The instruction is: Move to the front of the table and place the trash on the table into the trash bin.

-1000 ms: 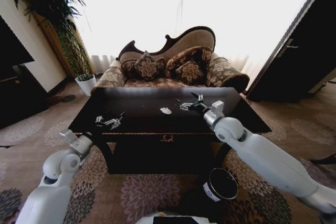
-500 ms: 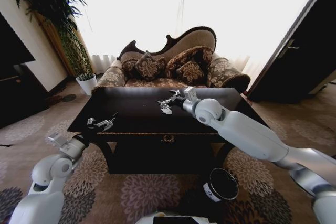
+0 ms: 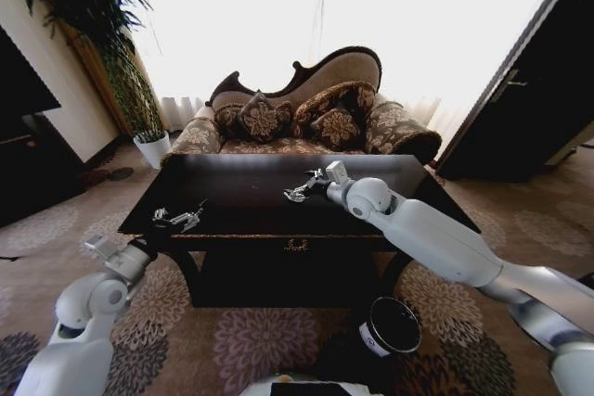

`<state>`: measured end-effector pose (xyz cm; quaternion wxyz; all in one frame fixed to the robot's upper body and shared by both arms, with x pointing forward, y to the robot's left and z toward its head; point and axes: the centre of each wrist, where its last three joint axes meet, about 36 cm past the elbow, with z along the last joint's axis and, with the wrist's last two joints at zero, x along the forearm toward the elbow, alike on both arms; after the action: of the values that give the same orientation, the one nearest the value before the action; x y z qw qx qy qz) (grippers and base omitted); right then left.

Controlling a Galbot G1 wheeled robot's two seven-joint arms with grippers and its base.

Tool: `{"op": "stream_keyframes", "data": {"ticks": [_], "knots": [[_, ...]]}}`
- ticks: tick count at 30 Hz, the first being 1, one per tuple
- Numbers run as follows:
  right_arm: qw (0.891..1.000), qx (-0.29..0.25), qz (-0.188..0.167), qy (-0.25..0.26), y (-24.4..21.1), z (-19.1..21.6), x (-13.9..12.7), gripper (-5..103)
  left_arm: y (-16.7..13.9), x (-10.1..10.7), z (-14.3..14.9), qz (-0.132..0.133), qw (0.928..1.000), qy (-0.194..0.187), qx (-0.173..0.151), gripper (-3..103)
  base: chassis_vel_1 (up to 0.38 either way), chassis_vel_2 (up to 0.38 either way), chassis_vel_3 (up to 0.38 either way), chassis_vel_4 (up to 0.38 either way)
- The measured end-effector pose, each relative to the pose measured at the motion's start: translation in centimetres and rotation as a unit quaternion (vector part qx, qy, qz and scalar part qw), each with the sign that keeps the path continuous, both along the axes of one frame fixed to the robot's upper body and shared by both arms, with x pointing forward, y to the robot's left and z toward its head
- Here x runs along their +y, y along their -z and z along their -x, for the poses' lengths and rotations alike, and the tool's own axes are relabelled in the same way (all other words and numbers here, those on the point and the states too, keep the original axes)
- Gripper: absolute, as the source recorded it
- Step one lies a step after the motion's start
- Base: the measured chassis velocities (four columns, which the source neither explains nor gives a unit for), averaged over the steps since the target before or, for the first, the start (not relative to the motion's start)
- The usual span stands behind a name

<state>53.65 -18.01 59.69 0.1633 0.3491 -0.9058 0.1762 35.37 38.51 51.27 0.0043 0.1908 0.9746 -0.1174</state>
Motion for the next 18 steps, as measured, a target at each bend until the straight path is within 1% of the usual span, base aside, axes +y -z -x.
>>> {"op": "stream_keyframes", "data": {"ticks": [8, 11, 12, 14, 17, 18], "knots": [[1.0, 0.008, 0.015, 0.004, 1.9, 0.2, -0.3, 100, 0.2, -0.1, -0.2, 0.001, 1.0, 0.001, 0.001, 100, 0.0, 0.0, 0.0, 0.0], [1.0, 0.006, 0.015, 0.006, 2.4, -0.1, -0.3, 100, 0.3, -0.1, -0.2, 0.001, 1.0, 0.0, 0.001, 100, 0.0, 0.0, 0.0, 0.0], [1.0, 0.006, 0.014, 0.007, 2.5, -0.2, -0.3, 103, 0.3, -0.1, -0.2, 0.001, 1.0, 0.0, 0.001, 100, 0.0, 0.0, 0.0, 0.0], [1.0, 0.006, 0.014, 0.007, 2.6, -0.2, -0.3, 103, 0.3, -0.1, -0.2, 0.001, 1.0, 0.0, 0.001, 100, 0.0, 0.0, 0.0, 0.0], [1.0, 0.008, 0.011, 0.008, 2.9, -0.6, -0.2, 91, 0.3, 0.0, -0.2, 0.001, 1.0, -0.001, 0.002, 100, 0.0, 0.0, 0.0, 0.0], [1.0, 0.008, 0.011, 0.008, 2.9, -0.6, -0.2, 91, 0.3, 0.0, -0.2, 0.001, 1.0, -0.001, 0.002, 100, 0.0, 0.0, 0.0, 0.0]]}}
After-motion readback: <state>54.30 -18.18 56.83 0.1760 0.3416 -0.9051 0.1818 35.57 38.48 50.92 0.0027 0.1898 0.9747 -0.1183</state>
